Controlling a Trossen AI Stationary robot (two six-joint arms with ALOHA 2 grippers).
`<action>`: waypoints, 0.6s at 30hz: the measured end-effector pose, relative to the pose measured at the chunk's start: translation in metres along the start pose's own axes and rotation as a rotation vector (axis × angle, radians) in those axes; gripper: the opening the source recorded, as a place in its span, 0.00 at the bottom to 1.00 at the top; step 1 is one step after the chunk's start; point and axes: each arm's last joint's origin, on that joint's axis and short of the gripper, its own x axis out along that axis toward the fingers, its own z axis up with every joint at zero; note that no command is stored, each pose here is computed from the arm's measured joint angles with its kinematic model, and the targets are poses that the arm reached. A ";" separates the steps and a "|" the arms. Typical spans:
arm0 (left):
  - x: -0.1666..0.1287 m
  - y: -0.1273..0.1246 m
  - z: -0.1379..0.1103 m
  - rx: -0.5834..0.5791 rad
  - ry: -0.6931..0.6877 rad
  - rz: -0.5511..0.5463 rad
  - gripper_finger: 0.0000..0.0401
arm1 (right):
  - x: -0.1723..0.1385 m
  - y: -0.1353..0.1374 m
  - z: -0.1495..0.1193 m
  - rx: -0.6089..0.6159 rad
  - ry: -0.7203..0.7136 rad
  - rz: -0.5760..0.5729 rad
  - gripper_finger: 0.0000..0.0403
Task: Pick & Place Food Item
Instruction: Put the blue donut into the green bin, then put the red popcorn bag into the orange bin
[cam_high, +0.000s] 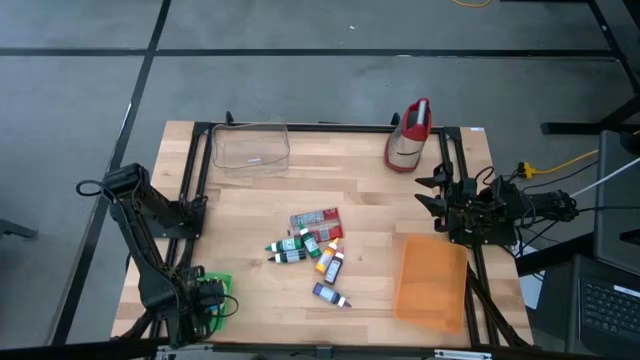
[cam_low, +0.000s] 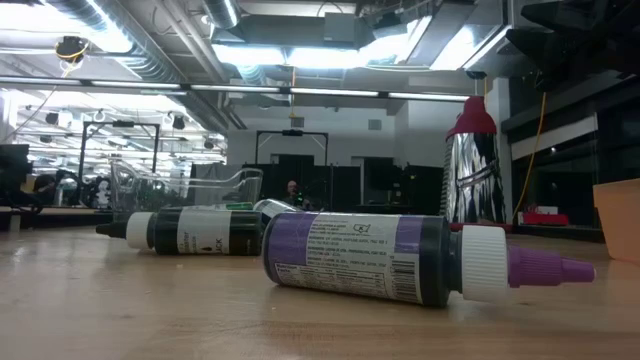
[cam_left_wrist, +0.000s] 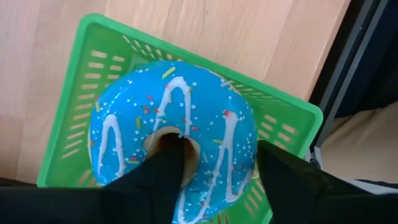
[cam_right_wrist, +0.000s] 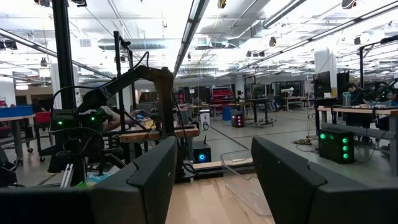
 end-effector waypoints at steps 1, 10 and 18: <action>0.000 0.000 0.000 -0.002 0.001 -0.001 0.52 | 0.000 0.000 0.000 0.002 0.000 0.000 0.52; -0.002 0.000 0.001 -0.005 -0.001 -0.016 0.62 | 0.000 0.000 0.000 0.016 0.000 -0.001 0.52; -0.016 0.005 0.008 -0.034 -0.051 -0.063 0.63 | 0.000 0.000 0.000 0.021 0.000 0.000 0.52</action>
